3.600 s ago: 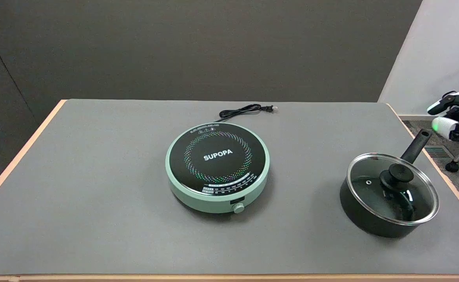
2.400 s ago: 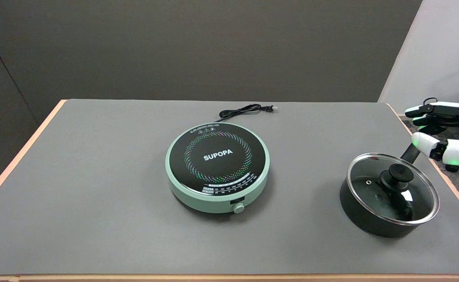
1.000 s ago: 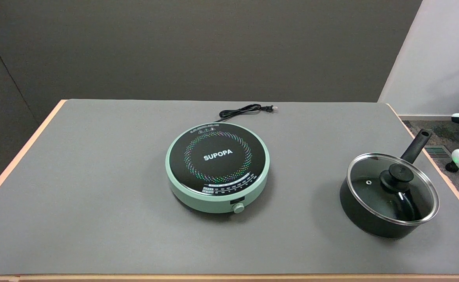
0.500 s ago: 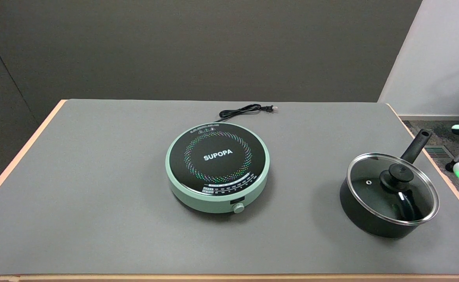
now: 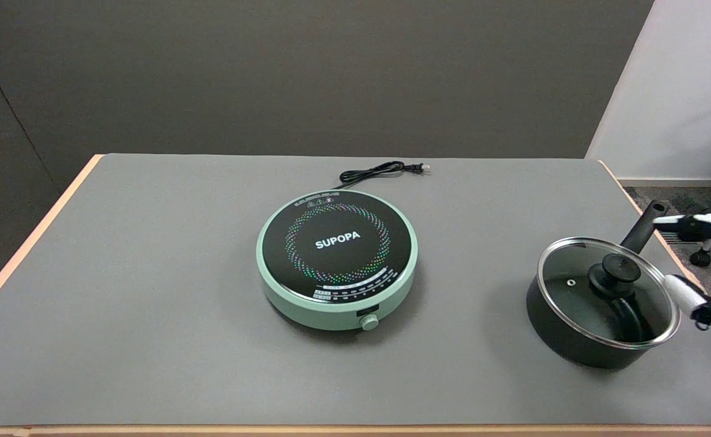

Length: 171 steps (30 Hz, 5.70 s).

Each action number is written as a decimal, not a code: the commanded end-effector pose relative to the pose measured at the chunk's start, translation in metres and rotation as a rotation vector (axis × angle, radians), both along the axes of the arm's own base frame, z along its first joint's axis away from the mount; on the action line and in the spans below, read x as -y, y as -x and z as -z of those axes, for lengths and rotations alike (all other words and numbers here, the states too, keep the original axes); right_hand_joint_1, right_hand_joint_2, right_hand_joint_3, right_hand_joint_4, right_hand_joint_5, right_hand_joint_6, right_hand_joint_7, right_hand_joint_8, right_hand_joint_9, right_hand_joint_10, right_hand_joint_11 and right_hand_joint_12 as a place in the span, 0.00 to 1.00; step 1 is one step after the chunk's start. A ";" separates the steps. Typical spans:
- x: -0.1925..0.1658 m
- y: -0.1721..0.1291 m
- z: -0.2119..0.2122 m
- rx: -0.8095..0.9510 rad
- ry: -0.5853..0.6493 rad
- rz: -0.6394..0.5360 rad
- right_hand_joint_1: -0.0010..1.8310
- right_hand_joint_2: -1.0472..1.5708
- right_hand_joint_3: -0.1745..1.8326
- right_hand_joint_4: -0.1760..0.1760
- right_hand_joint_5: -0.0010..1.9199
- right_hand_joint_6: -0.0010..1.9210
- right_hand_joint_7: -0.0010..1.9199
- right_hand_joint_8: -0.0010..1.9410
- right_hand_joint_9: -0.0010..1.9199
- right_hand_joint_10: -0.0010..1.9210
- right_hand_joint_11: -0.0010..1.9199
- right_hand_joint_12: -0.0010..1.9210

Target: Pick up the pot lid.

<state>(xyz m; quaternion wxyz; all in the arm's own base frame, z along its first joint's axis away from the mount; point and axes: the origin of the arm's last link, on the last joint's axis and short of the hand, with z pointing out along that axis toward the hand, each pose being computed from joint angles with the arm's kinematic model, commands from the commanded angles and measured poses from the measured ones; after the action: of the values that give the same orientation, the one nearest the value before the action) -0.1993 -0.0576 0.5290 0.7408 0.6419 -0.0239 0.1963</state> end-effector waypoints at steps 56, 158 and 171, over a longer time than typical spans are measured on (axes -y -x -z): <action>0.050 0.013 -0.013 -0.391 -0.177 0.226 0.36 0.60 0.55 1.00 0.30 0.16 0.36 0.12 0.37 0.25 0.25 0.45; 0.073 0.005 -0.008 -0.453 -0.329 0.245 0.43 0.64 0.54 1.00 0.35 0.34 0.44 0.25 0.43 0.37 0.29 0.48; 0.077 0.007 -0.004 -0.444 -0.341 0.232 0.48 0.72 0.42 1.00 0.37 0.53 0.47 0.33 0.44 0.40 0.30 0.49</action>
<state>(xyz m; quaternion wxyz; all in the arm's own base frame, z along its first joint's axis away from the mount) -0.2053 -0.1312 0.5352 0.6306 0.7741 0.0319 -0.0459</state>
